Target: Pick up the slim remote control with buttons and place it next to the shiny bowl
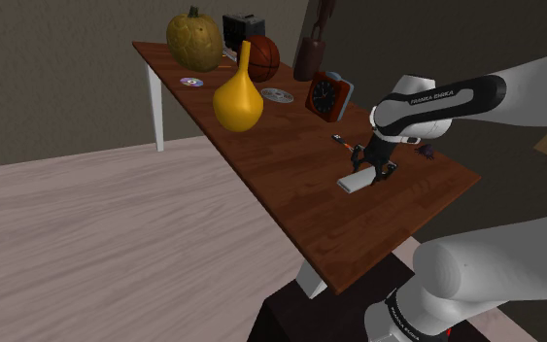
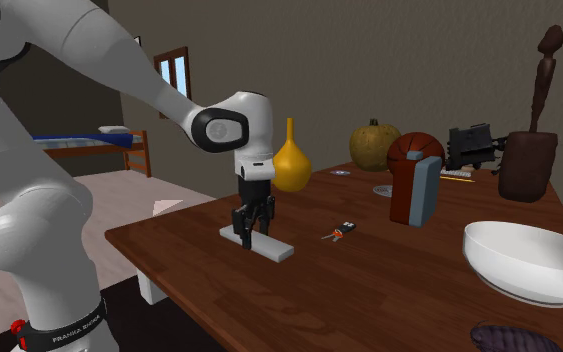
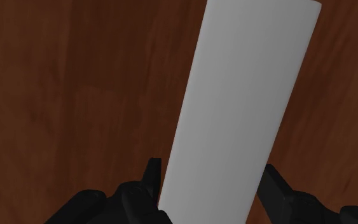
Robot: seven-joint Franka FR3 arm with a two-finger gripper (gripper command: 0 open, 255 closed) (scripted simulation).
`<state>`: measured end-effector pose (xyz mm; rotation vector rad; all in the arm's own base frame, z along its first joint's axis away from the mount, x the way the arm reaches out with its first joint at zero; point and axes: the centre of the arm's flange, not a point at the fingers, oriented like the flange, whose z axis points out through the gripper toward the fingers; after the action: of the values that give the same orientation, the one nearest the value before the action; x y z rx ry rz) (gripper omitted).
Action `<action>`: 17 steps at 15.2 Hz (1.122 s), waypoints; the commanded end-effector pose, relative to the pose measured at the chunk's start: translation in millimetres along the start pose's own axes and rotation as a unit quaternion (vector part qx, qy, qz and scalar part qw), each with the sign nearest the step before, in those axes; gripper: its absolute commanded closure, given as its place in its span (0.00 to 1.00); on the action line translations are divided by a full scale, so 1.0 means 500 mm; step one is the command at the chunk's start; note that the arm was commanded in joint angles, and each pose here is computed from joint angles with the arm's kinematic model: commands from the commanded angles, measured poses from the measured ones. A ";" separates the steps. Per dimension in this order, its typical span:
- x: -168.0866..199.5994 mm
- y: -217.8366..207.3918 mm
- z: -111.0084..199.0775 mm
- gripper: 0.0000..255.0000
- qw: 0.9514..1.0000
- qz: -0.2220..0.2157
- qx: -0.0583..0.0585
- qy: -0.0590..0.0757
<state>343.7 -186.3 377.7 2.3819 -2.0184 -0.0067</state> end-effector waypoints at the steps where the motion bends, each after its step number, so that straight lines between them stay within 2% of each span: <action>1: 0.000 0.000 0.001 1.00 1.000 0.000 0.000 0.000; 9: 0.000 0.000 0.001 1.00 1.000 0.000 0.000 0.000; 17: 0.001 0.002 -0.084 1.00 1.000 0.000 0.000 0.000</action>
<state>343.3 -186.1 414.7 2.3820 -2.0182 -0.0071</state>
